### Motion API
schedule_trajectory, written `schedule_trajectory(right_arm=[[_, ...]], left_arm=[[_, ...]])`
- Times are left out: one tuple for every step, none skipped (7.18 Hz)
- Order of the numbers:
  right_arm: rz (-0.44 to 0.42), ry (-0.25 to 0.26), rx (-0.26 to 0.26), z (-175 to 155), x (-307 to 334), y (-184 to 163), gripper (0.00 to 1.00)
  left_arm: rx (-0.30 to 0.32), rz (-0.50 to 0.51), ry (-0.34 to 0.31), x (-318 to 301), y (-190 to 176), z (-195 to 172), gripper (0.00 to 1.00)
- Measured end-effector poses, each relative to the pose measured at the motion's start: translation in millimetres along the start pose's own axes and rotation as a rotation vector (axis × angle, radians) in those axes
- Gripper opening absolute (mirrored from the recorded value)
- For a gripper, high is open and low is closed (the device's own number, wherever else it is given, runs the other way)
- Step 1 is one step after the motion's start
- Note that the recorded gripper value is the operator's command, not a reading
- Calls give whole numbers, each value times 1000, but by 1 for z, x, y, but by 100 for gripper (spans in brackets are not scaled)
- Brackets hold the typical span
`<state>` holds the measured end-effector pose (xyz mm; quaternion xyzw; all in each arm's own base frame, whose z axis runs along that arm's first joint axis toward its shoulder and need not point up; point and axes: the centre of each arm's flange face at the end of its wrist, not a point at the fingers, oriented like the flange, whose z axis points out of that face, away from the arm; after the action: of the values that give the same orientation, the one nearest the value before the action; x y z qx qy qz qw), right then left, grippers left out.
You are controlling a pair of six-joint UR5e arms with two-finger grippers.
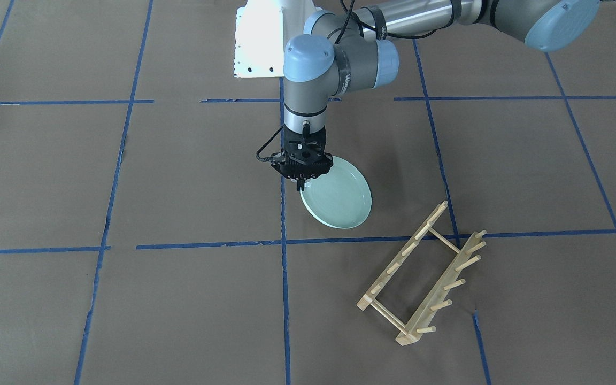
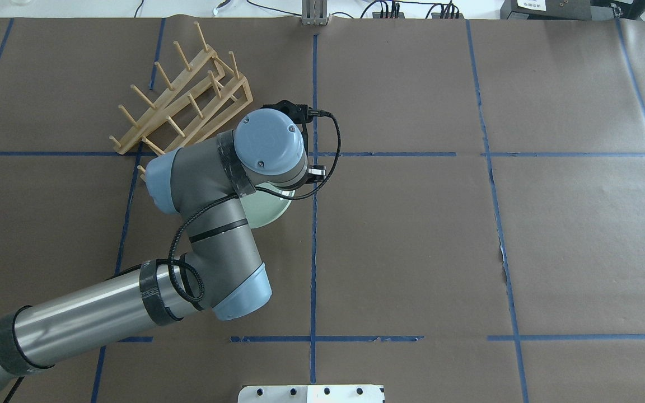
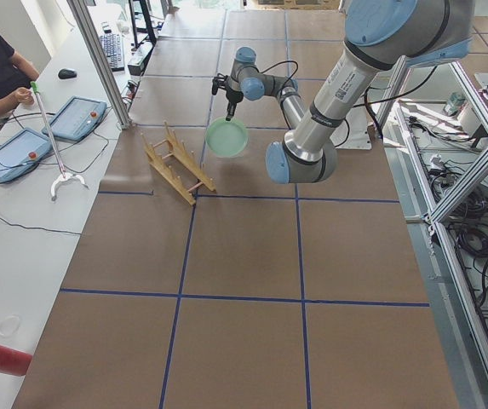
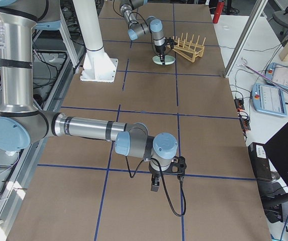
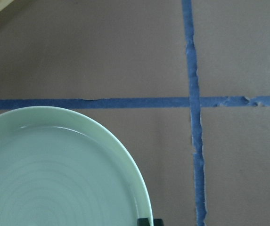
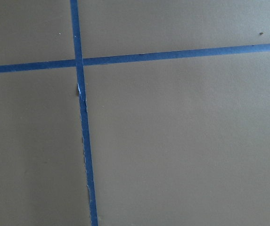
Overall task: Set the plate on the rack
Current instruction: 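Lift the plate with the left gripper and tilt it upright toward the rack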
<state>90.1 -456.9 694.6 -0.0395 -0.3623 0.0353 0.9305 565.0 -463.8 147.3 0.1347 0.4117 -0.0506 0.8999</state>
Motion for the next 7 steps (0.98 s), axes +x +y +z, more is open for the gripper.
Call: schedule_trajectory(right_arm=[[0, 0, 0, 0, 0, 0, 100], [0, 0, 0, 0, 0, 0, 100], [1, 0, -1, 0, 0, 0, 100], [1, 0, -1, 0, 0, 0, 100], [1, 0, -1, 0, 0, 0, 100], [1, 0, -1, 0, 0, 0, 100], [1, 0, -1, 0, 0, 0, 100]], left_arm=[[4, -12, 26, -2, -9, -42, 0], [-2, -32, 54, -9, -21, -86, 0], [14, -58, 92, -23, -37, -135, 0], [54, -80, 129, -38, -51, -178, 0], [96, -108, 164, -53, -60, -210, 0], [141, -154, 205, -69, -69, -234, 0], [188, -210, 261, -86, -78, -249, 0]])
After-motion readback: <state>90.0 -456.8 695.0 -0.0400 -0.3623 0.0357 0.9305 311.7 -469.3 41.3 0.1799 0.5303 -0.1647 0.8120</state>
